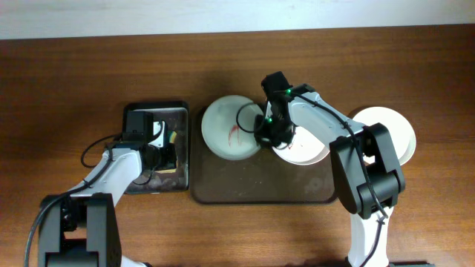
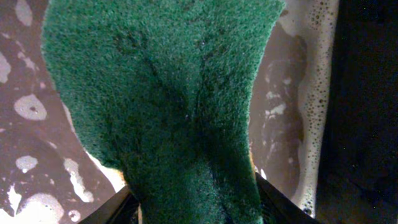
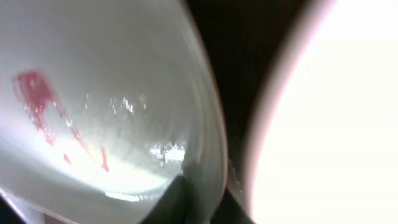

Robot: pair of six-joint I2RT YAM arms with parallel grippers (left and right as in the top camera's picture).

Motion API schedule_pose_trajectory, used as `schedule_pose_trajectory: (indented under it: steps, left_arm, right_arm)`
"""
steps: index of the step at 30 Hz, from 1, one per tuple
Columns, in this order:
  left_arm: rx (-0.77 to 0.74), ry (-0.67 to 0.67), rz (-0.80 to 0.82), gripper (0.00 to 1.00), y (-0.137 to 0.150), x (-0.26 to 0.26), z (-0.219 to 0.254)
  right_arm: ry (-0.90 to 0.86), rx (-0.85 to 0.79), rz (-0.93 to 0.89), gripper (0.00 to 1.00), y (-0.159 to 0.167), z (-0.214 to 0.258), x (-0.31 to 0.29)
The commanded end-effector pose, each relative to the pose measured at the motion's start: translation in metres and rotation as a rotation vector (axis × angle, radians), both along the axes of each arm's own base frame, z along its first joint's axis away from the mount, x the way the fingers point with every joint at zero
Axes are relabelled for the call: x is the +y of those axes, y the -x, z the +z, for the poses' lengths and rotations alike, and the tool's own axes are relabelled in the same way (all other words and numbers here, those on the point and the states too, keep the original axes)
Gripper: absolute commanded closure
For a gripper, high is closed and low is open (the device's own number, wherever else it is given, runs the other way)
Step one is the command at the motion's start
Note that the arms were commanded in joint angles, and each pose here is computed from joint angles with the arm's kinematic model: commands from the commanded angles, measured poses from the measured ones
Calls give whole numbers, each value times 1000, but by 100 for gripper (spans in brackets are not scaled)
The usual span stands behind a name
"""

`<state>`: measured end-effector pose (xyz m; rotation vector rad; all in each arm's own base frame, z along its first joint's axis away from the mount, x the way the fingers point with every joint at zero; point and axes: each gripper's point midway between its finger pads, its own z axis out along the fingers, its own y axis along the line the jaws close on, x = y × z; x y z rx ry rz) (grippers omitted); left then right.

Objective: Clean dirty plates on tray and stack at the side
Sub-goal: 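Grasp the back-left plate rim with the right gripper and tilt it, then dip the sponge in the grey tray's soapy water with left gripper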

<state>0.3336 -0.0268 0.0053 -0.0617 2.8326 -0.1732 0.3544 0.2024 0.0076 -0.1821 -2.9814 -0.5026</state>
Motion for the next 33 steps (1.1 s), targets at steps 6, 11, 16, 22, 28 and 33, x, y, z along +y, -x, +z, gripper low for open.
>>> schedule_pose_trajectory:
  steps: [6, 11, 16, 22, 28, 33]
  left_arm:
    - [-17, 3, -3, 51, -1, 0, 5]
    - [-15, 3, -3, 51, -1, 0, 4]
    - [-15, 3, -3, 51, -1, 0, 4]
    - [-16, 3, -3, 51, -1, 0, 5]
    - [-16, 3, -3, 52, -1, 0, 5]
    - [-20, 3, -3, 93, -2, 0, 5]
  right_arm:
    - [31, 178, 214, 64, 57, 10, -12]
    - [100, -107, 248, 57, -9, 17, -11]
    - [46, -304, 242, 52, -53, 20, 11]
    - [66, -197, 247, 96, -23, 0, 1]
    - [62, -31, 261, 96, 26, 0, 19]
    - [69, -30, 272, 96, 28, 0, 22]
